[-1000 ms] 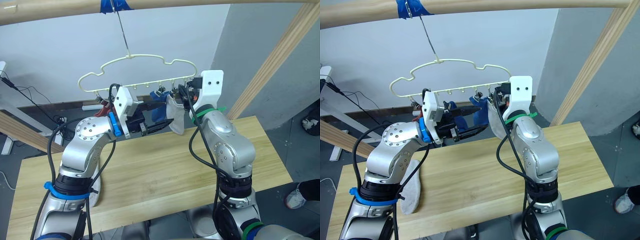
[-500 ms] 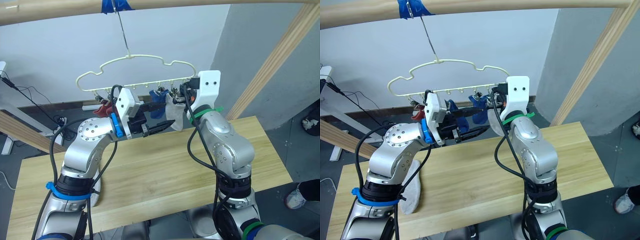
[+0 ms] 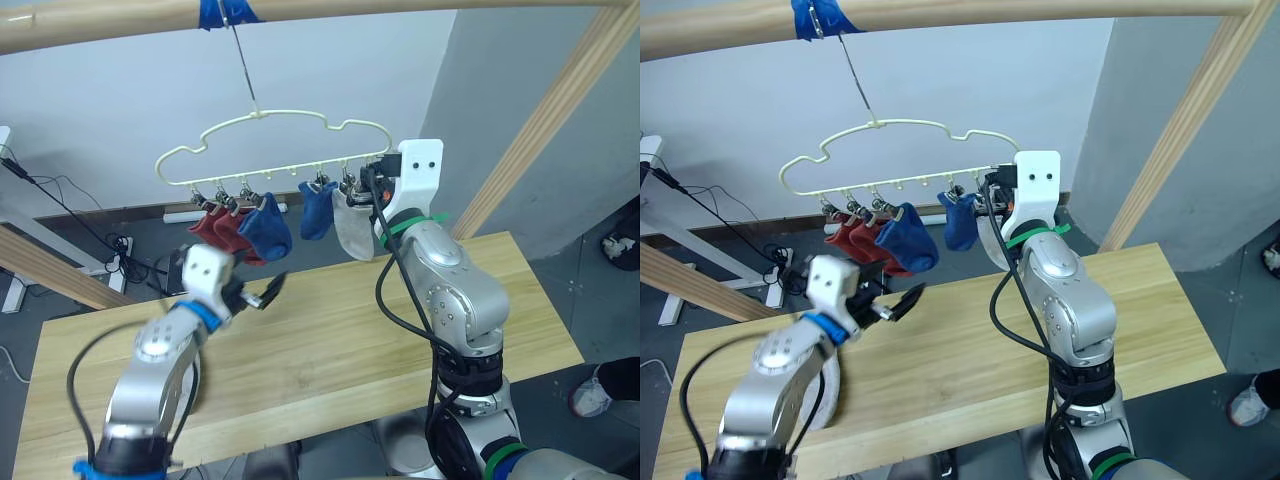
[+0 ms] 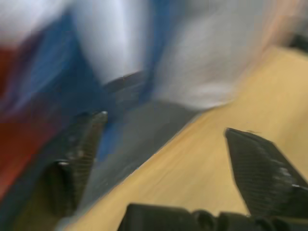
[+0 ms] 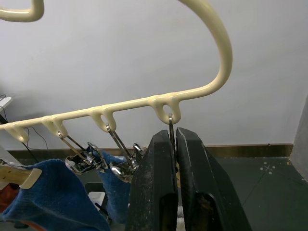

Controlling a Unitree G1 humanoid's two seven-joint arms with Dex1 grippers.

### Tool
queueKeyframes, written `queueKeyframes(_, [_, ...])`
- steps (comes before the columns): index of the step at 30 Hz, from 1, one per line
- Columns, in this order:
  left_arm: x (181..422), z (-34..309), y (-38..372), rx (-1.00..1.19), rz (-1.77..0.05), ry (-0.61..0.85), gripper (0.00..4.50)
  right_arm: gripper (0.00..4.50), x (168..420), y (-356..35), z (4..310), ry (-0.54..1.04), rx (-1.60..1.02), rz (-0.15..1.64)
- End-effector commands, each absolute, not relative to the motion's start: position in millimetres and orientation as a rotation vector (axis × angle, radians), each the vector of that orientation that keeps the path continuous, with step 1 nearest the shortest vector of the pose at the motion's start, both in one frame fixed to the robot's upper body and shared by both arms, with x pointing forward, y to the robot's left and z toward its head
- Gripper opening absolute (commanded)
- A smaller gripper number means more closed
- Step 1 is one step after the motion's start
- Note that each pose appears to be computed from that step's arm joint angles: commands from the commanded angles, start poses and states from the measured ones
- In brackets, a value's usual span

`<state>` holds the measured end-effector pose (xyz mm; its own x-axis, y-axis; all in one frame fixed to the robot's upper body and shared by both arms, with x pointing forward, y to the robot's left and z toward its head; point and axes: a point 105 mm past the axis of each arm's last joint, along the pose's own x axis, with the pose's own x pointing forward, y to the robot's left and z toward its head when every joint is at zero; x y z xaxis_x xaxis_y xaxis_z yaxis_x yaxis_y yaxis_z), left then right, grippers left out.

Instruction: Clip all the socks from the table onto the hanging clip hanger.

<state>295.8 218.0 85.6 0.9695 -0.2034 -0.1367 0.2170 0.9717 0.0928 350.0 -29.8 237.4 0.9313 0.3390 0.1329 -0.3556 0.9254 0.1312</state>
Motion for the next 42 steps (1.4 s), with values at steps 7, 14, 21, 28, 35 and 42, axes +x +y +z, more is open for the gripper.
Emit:
queueKeyframes(7, [261.3,45.4,298.3,0.038,0.203,0.281,4.46,0.0,340.5,-13.8,258.4,-0.175,0.191,0.429])
queueKeyframes(14, [251.4,13.3,309.9,0.027,0.205,0.424,4.46,0.0,340.2,-12.3,258.8,-0.175,0.187,0.438])
queueKeyframes(21, [250.8,-7.6,302.4,-0.058,0.186,0.519,4.46,0.0,339.3,-12.0,258.8,-0.176,0.182,0.441])
queueKeyframes(28, [251.2,-18.7,300.9,-0.059,0.185,0.573,4.46,0.0,337.7,-9.4,258.5,-0.174,0.177,0.452])
queueKeyframes(35, [248.2,-19.9,302.0,-0.044,0.18,0.572,3.07,0.0,337.0,-8.3,258.3,-0.175,0.171,0.458])
queueKeyframes(42, [246.0,-21.7,303.2,-0.025,0.163,0.569,1.89,0.0,336.5,-7.5,258.1,-0.177,0.167,0.461])
